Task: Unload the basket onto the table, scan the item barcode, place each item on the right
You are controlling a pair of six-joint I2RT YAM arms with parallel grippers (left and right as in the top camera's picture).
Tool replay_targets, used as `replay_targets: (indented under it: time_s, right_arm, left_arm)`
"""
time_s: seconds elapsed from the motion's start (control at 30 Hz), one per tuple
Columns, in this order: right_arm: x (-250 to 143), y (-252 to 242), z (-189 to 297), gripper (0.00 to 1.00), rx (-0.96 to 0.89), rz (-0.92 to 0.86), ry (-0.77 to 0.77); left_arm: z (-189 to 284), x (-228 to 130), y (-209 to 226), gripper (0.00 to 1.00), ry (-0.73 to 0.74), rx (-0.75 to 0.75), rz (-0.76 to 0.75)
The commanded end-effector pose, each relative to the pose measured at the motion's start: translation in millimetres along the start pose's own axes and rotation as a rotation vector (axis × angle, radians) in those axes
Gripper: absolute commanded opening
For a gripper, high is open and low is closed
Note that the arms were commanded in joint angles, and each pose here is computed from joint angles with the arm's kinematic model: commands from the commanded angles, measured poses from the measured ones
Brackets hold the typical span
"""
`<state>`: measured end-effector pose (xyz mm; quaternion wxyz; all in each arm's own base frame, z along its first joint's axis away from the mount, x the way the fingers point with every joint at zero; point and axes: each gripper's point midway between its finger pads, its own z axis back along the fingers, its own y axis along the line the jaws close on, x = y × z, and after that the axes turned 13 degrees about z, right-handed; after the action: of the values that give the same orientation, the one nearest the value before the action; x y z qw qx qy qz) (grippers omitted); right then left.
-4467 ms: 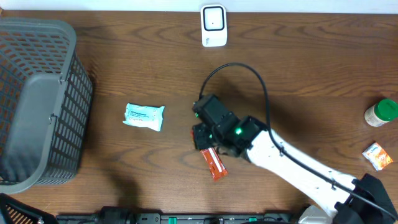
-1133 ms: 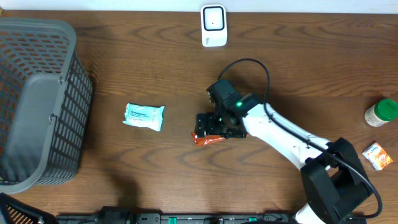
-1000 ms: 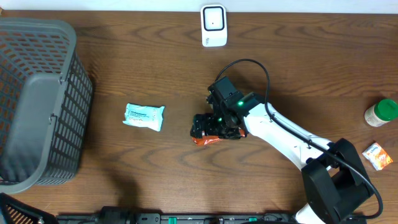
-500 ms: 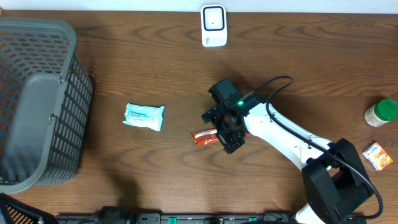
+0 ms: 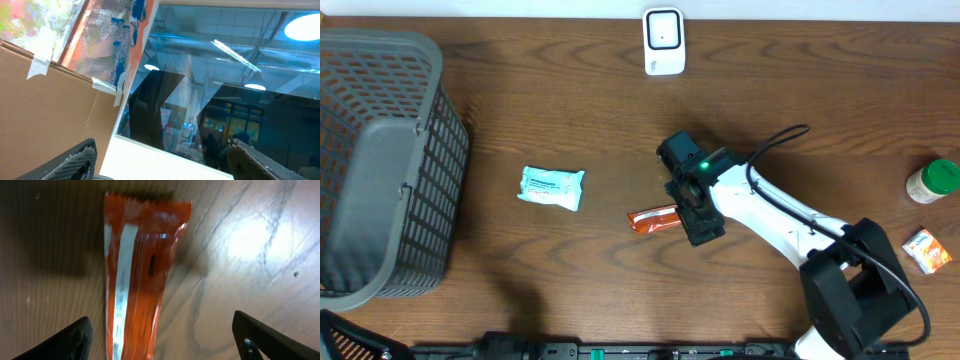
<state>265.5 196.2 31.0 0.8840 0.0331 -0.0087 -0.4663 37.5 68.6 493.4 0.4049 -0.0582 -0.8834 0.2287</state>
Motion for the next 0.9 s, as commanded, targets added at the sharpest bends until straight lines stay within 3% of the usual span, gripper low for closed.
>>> replay_targets:
  time_s: [0.0, 0.2, 0.27, 0.37, 0.4, 0.6, 0.7, 0.87]
  right_arm:
    - [12.5, -5.5, -15.4, 0.82, -0.05, -0.051, -0.056]
    - [15.7, -12.0, -44.2, 0.74, -0.12, -0.063, -0.051]
    - [15.7, -14.9, -51.6, 0.54, -0.141, -0.063, -0.052]
    - [16.1, -18.5, -54.1, 0.11, -0.161, -0.051, -0.053]
    - [16.4, -17.1, -51.8, 0.01, -0.153, -0.037, -0.051]
    - [22.0, -4.7, -11.9, 0.01, -0.046, 0.114, -0.045]
    - [24.2, 8.8, 27.9, 0.01, 0.083, 0.294, -0.057]
    - [43.8, 16.1, 104.4, 0.01, 0.264, 0.534, -0.249]
  left_arm:
    - [2.3, 3.1, 1.5, 0.84, -0.011, 0.006, -0.015]
    - [2.2, 2.2, 1.7, 0.84, -0.008, 0.007, -0.016]
    - [2.2, 1.4, 1.9, 0.84, -0.005, 0.008, -0.018]
    - [2.3, -0.2, 2.4, 0.84, 0.002, 0.01, -0.021]
    - [2.3, -0.4, 2.4, 0.84, 0.002, 0.01, -0.021]
    - [2.2, -0.6, 2.5, 0.84, 0.003, 0.01, -0.022]
    - [2.2, -1.4, 2.7, 0.84, 0.006, 0.011, -0.023]
    - [1.8, -2.8, 2.8, 0.84, 0.008, 0.011, -0.024]
